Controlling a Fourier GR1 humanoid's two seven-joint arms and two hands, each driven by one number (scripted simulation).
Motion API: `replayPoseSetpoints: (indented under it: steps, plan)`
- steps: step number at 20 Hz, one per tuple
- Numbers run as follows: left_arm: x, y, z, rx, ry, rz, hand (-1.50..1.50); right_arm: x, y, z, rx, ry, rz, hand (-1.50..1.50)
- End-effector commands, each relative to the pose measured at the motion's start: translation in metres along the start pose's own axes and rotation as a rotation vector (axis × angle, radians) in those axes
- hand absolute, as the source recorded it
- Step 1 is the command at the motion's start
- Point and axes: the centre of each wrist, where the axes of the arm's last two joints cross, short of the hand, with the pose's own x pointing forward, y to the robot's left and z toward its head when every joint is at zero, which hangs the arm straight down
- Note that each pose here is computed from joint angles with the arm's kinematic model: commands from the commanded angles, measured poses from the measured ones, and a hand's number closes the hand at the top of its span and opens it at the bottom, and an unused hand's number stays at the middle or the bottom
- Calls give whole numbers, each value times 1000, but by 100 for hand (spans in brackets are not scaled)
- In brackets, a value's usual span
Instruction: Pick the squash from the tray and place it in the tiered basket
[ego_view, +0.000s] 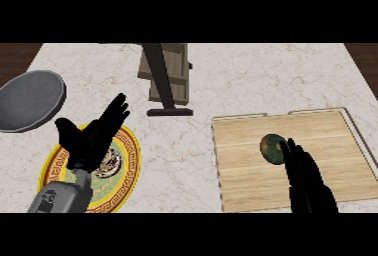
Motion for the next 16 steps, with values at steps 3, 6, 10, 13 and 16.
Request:
replayPoseSetpoints:
  steps: [3,6,10,13,16]
  plan:
    - [-14,-17,3,5,-6,15,0,-7,15,-9,-48,32,10,-150]
    - [-4,4,6,-2,6,-9,0,-29,22,-2,-65,47,6,-150]
    - [6,-14,0,11,9,15,0,-24,26,-13,-57,23,-2,-150]
    - [-2,0,-10,2,-1,-8,0,-36,15,-21,-79,25,-27,-150]
    - [-11,7,-3,1,-12,-7,0,-53,-1,-52,-95,13,-51,-150]
